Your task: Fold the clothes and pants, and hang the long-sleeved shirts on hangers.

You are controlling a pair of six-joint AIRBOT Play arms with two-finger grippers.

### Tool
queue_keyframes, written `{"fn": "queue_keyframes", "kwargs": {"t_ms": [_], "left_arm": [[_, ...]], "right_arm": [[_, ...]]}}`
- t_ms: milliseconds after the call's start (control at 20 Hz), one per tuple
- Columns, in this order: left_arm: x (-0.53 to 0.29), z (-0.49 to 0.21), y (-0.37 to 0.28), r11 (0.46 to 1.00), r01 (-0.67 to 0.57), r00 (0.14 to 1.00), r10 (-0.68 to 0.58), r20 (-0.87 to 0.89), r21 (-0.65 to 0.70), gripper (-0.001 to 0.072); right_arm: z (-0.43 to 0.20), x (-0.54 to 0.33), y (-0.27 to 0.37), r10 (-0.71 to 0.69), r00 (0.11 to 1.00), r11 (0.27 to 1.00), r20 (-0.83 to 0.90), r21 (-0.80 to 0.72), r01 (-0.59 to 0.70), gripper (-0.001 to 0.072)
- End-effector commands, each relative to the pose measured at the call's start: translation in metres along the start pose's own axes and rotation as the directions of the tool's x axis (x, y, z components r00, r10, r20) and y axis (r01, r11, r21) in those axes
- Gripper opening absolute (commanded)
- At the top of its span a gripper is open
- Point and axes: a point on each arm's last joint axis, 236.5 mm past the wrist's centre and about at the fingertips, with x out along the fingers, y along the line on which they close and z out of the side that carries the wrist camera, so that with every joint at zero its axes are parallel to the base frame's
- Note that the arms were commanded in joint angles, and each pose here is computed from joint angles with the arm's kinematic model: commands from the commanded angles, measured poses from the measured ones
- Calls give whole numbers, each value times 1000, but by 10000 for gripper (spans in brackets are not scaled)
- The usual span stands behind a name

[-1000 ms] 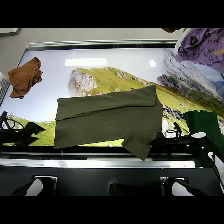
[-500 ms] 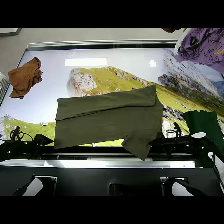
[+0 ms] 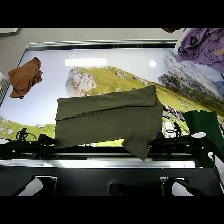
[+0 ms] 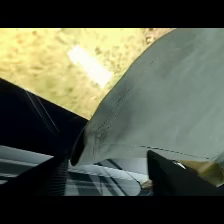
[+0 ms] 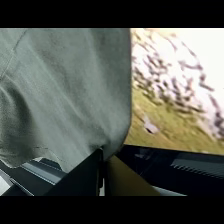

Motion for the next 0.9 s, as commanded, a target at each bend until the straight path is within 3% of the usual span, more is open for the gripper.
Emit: {"fn": "queue_keyframes", "kwargs": {"t_ms": [0, 50, 200, 400, 550, 850], "left_arm": [[8, 6, 2, 1000, -18, 1000, 18, 10, 16, 356], [10, 6, 2, 1000, -23, 1000, 23, 7, 20, 305], [15, 5, 2, 999, -35, 999, 35, 3, 35, 18], [4, 8, -11, 997, -25, 999, 24, 22, 72, 15], [-30, 14, -14, 996, -91, 988, 88, 128, 22, 15], [-72, -6, -32, 988, -110, 962, 79, 261, 109, 15]], "right_arm": [[0, -1, 1, 1, 1000, 1000, 1, -4, -1, 27], [0, -2, 2, 0, 1000, 1000, 8, -10, 0, 27], [2, -6, 5, 1, 1000, 1000, 28, -28, 0, 27], [-3, -15, 15, 13, 999, 997, 41, -70, -10, 26], [-22, -34, 26, -9, 999, 996, 50, -93, 13, 25], [-69, -83, 64, 18, 980, 978, 200, -206, 24, 24]]}}
